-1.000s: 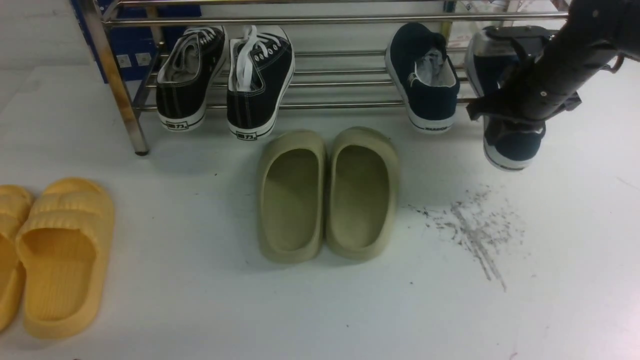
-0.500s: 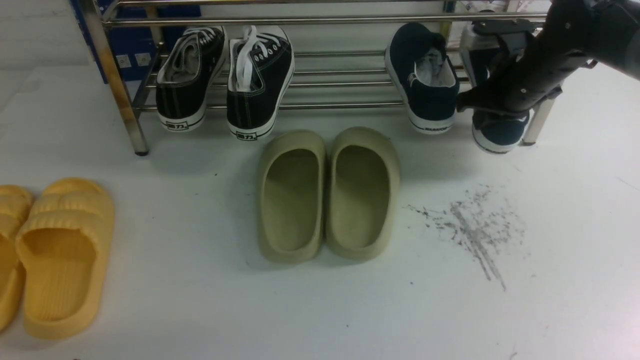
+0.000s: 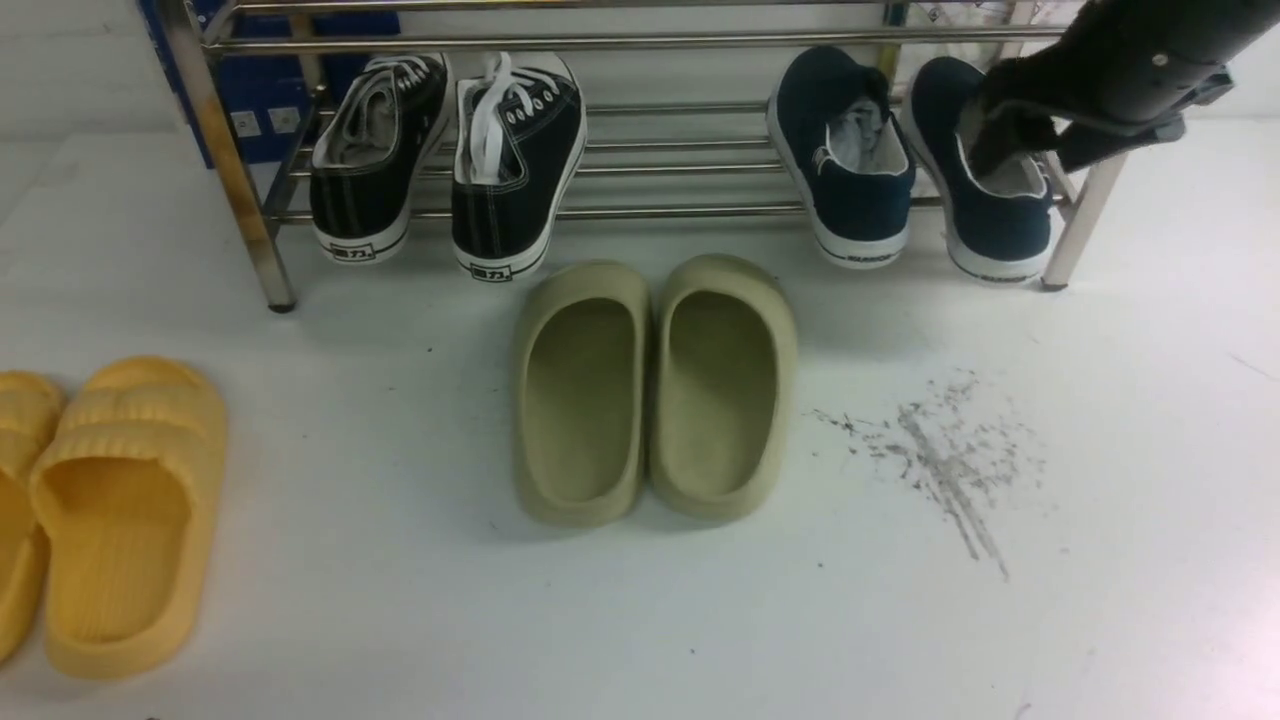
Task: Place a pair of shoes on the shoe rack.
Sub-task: Use the right arm to put a shoe into the shoe rack
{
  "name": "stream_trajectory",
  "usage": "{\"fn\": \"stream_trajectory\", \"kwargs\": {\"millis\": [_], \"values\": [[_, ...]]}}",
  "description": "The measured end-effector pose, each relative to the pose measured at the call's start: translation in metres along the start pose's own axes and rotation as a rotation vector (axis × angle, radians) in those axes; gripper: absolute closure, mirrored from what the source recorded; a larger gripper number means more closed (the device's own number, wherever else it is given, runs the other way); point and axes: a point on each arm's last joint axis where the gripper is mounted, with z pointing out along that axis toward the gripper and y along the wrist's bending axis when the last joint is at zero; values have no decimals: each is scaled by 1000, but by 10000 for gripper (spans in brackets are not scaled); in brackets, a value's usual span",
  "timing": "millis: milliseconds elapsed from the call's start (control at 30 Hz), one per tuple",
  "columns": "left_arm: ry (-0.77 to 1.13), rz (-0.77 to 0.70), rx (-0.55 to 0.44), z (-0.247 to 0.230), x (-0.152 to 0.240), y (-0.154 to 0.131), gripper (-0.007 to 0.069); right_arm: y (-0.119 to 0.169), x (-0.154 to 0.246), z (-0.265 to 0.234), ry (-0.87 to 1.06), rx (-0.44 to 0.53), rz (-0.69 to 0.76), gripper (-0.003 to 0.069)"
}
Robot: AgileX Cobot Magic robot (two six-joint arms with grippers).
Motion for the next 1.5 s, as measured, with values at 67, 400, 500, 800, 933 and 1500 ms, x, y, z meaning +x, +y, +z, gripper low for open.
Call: {"fn": "stream_trajectory", "kwargs": {"millis": [67, 400, 500, 800, 933, 1500], "values": [[0, 0, 0, 0, 0, 0, 388, -1, 9, 5, 70, -3, 7, 273], [0, 0, 0, 0, 0, 0, 388, -26, 28, 96, 175, 79, 11, 662], [0, 0, 0, 0, 0, 0, 388, -30, 19, 108, 73, 105, 33, 662], [0, 0, 0, 0, 0, 0, 388, -31, 13, 109, 7, 118, 82, 661], [0, 0, 0, 0, 0, 0, 388, -31, 13, 109, -1, 118, 85, 661], [0, 0, 0, 0, 0, 0, 388, -27, 16, 88, 53, 112, 110, 647]]}}
